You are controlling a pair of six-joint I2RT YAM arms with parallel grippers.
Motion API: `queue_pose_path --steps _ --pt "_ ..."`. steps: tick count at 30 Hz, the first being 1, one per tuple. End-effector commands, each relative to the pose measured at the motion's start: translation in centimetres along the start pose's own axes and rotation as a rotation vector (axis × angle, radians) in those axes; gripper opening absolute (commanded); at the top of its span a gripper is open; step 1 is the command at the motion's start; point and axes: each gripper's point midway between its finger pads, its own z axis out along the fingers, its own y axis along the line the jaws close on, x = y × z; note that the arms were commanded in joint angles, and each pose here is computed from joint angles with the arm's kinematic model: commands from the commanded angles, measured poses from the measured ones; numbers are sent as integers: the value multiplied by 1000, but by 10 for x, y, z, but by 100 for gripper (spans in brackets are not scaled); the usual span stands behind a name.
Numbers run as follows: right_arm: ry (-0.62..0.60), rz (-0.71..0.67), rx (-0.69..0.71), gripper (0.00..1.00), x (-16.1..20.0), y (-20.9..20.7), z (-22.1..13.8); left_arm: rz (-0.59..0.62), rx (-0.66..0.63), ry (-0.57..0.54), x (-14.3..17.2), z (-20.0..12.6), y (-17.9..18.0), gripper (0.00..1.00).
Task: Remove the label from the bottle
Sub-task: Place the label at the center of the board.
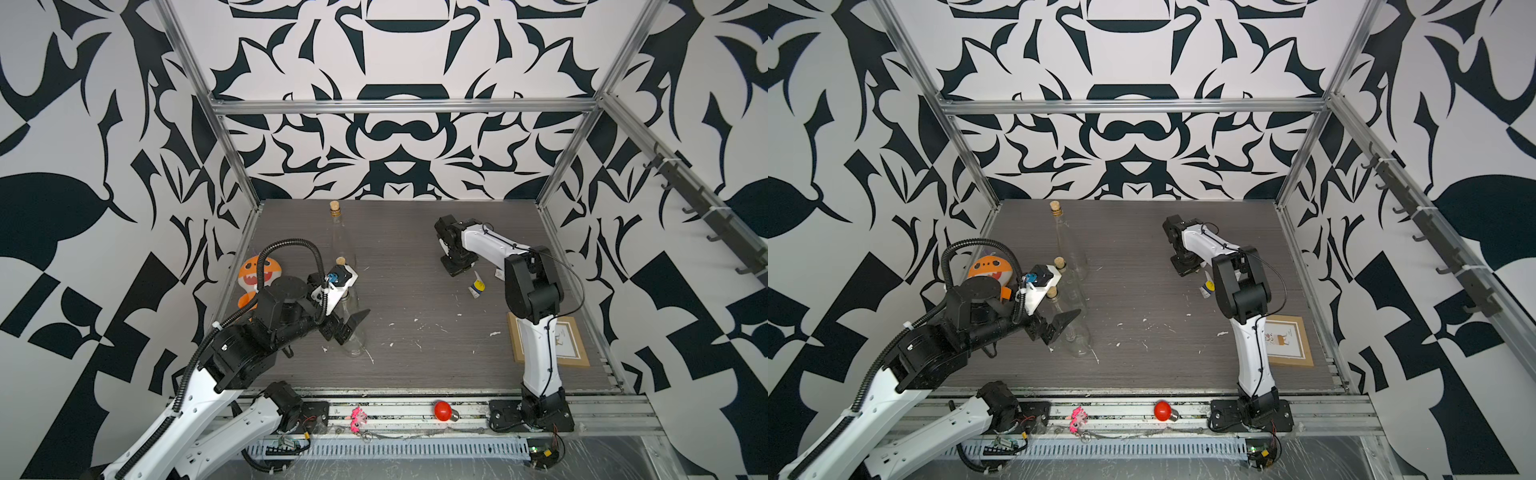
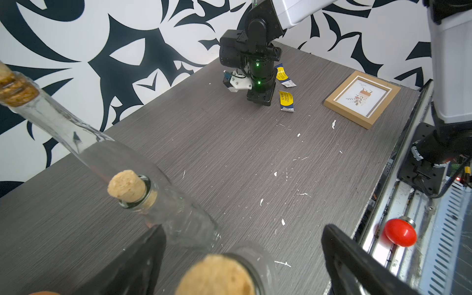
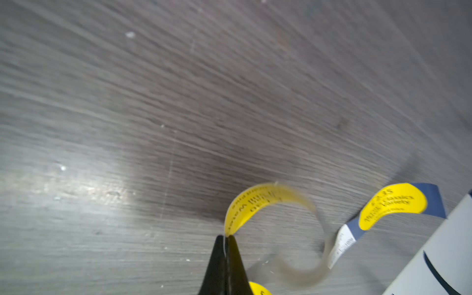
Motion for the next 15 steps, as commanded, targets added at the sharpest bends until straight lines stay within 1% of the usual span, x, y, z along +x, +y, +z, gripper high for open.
queue_pose_path --steps 1,7,12,15 --pt "-17 -2 -61 9 -7 6 -11 -17 -12 -13 -3 -9 2 99" --pt "-37 11 -133 26 -13 19 -14 -13 -28 -19 -5 -14 4 99" --pt "-34 11 -166 35 -13 24 -15 -12 -36 -15 -3 -14 5 99" --pt "-41 9 -178 38 -13 25 -20 -8 -42 -14 -3 -14 7 99"
